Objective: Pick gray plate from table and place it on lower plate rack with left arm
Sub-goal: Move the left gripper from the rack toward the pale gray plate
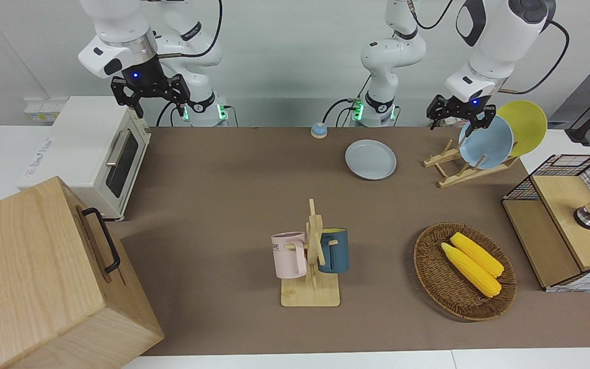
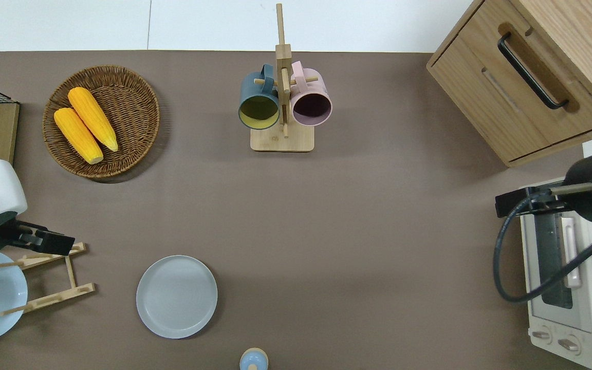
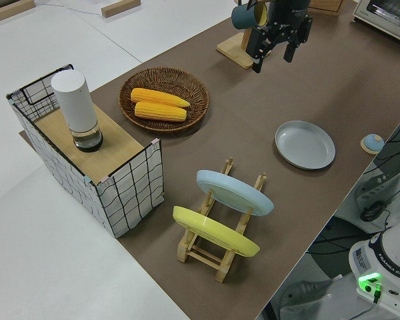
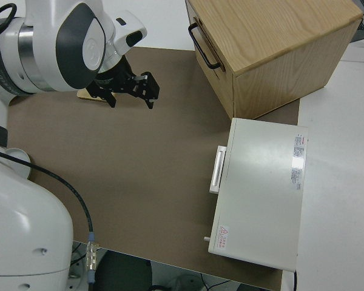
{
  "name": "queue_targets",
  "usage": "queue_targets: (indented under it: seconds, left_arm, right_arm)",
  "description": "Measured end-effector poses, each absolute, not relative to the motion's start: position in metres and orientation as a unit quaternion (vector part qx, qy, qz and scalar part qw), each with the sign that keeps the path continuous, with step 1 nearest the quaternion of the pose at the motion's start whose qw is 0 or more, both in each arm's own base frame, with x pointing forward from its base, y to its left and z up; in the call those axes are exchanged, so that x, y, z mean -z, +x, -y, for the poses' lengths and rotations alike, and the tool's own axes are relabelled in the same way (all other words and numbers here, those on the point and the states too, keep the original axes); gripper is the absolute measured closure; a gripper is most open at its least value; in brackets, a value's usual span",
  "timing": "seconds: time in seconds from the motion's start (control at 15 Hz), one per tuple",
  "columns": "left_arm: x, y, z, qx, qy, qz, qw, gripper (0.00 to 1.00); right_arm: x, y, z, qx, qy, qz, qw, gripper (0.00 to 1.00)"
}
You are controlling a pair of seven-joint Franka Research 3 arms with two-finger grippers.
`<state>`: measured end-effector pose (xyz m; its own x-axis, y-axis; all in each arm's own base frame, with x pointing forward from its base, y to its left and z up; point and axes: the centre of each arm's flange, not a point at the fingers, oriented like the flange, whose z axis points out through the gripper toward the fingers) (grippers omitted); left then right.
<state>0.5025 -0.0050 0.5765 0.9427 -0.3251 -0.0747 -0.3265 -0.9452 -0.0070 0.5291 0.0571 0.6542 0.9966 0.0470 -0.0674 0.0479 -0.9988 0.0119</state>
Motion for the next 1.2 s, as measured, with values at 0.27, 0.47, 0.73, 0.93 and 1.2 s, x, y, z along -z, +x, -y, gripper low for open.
queue_targets:
  seconds: [0.27,0.47,0.73,0.93,1.2]
  left_arm:
    - [-0.571,0.503,0.004,-0.043,-0.986,-0.158,0.008,0.00]
    - [-0.564,0.503,0.004,-0.051,-0.988,-0.145,0.006,0.00]
    - [-0.547,0.499,0.003,-0.068,-0.988,-0.140,0.002,0.00]
    - [-0.514,0.498,0.003,-0.071,-0.990,-0.124,-0.004,0.00]
    - [-0.476,0.489,0.004,-0.079,-0.993,-0.087,-0.006,0.00]
  right_arm:
    - [-0.654,0.529,-0.057,0.034,0.999,-0.024,0.007,0.01]
    - [-0.654,0.529,-0.057,0.034,0.999,-0.024,0.007,0.01]
    - [-0.654,0.529,-0.057,0.034,0.999,-0.024,0.007,0.01]
    - [-0.654,0.529,-0.057,0.034,0.999,-0.024,0.007,0.01]
    - [-0.654,0.529,-0.057,0.034,0.999,-0.024,0.007,0.01]
